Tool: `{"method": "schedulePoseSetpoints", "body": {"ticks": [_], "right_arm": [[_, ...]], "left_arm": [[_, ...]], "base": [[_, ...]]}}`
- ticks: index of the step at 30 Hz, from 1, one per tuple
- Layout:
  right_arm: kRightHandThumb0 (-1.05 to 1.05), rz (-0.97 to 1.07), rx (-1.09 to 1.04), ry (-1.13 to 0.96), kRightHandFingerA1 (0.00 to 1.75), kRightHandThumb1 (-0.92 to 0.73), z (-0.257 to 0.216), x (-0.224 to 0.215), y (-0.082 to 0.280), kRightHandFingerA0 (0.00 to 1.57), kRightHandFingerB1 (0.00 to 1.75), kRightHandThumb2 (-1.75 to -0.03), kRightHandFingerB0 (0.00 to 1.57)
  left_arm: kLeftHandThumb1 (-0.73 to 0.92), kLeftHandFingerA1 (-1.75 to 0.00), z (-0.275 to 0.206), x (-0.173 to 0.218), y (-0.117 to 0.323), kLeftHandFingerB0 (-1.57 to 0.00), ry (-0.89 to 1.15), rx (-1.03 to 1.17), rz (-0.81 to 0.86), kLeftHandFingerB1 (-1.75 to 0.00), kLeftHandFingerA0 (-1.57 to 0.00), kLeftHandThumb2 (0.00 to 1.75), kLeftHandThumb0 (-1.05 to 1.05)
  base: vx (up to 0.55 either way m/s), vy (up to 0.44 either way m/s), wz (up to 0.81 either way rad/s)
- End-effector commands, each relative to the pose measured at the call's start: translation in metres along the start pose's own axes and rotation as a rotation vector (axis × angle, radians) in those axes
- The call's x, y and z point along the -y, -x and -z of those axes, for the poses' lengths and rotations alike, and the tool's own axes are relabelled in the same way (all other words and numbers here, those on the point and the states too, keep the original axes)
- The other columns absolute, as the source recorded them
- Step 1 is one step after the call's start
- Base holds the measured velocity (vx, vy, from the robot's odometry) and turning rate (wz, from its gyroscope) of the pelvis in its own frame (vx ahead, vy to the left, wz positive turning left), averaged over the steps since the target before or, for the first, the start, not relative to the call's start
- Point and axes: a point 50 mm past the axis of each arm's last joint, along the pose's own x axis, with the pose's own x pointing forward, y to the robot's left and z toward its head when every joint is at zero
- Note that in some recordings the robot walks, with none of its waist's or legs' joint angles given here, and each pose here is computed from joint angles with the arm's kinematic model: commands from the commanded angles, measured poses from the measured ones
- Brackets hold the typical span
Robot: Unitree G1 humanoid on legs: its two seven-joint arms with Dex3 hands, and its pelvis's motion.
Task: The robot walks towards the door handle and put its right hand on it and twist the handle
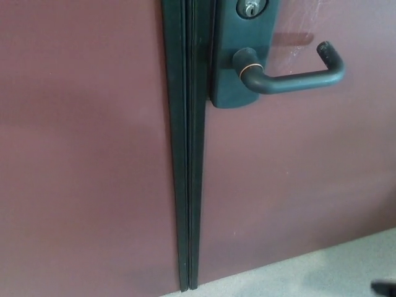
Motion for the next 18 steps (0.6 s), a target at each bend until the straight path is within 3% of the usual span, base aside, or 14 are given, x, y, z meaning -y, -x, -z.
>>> {"method": "schedulePoseSetpoints", "body": {"ticks": [1, 18], "right_arm": [[-0.78, 0.391, -0.433, 0.193, 0.2, -0.63, 0.112, -0.03, -0.032, 0.04, 0.15, -0.94, 0.04], [-0.73, 0.378, -0.411, 0.171, 0.17, -0.58, 0.09, -0.021, -0.044, 0.0, 0.17, -0.92, 0.0]], "left_arm": [[0.52, -0.59, -0.012, 0.009, -0.005, -0.39, 0.094, 0.043, -0.007, -0.5, -0.56, 0.83, -0.5], [0.52, -0.57, -0.028, 0.003, -0.008, -0.38, 0.057, 0.066, -0.012, -0.49, -0.54, 0.83, -0.51]], "base": [[0.0, 0.0, 0.0], [0.0, 0.0, 0.0]]}}
